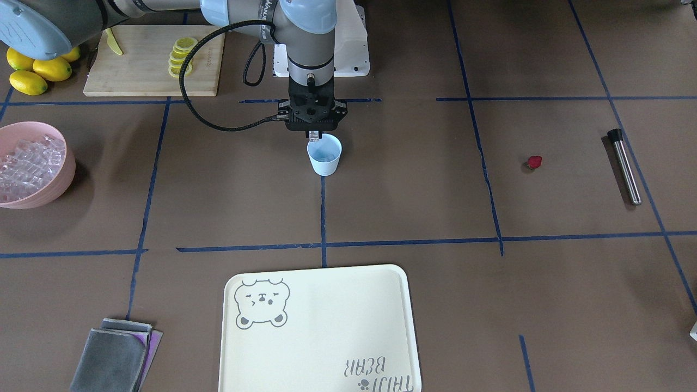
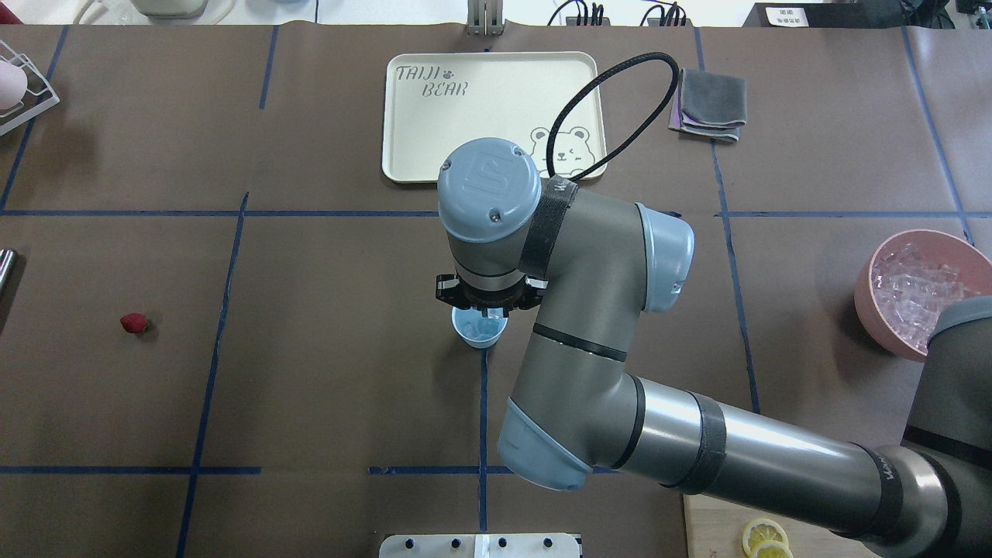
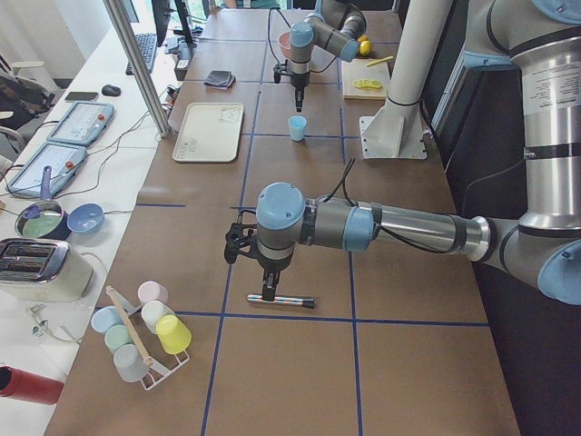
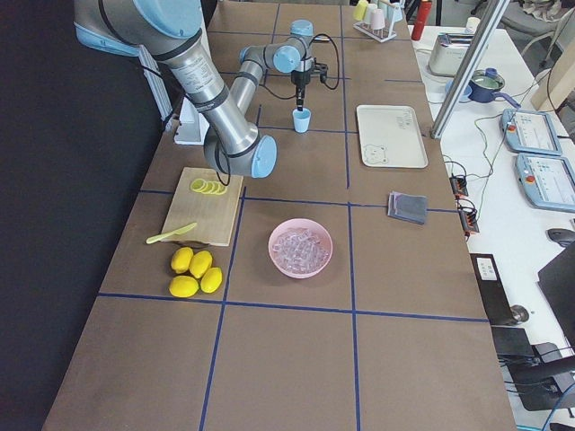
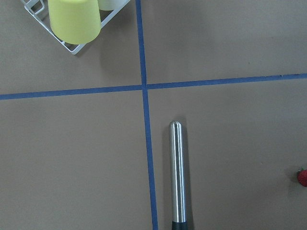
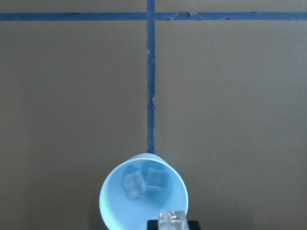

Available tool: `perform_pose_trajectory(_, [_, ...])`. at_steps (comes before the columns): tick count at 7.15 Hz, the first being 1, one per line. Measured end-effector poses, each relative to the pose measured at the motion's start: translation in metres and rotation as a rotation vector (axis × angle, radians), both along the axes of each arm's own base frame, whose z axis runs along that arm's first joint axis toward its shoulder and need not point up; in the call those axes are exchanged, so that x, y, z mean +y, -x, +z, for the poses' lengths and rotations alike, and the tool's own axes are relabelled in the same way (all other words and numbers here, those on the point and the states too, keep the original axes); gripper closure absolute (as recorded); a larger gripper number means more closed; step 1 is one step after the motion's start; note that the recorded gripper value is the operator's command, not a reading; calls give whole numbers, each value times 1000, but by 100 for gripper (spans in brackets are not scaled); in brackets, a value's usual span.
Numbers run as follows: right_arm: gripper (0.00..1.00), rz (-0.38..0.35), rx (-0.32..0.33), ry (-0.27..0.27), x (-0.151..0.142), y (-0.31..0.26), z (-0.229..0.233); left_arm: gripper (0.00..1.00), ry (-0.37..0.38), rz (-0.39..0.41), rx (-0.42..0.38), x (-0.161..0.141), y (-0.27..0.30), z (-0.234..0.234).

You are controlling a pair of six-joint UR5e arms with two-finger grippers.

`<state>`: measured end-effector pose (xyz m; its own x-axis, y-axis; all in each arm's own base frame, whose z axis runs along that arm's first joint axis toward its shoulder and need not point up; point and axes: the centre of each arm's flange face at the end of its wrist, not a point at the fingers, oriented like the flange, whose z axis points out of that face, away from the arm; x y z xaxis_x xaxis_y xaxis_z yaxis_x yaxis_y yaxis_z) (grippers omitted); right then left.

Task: Mash ice and strawberries in cup
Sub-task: 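Carry the ice cube with the right gripper over the light-blue cup, then open the right gripper to drop the ice cube into the cup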

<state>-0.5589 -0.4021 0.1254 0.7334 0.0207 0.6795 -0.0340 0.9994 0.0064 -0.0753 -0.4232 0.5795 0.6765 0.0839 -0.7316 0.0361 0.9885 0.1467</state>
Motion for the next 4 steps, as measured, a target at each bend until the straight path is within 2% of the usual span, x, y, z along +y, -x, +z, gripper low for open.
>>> perform_pose_trajectory(3, [100, 3, 20, 1, -7, 17, -7, 0, 0, 0, 0, 0, 0, 0])
perform_pose_trajectory(4, [97, 3, 24, 3, -8, 20, -7, 0, 0, 0, 0, 0, 0, 0])
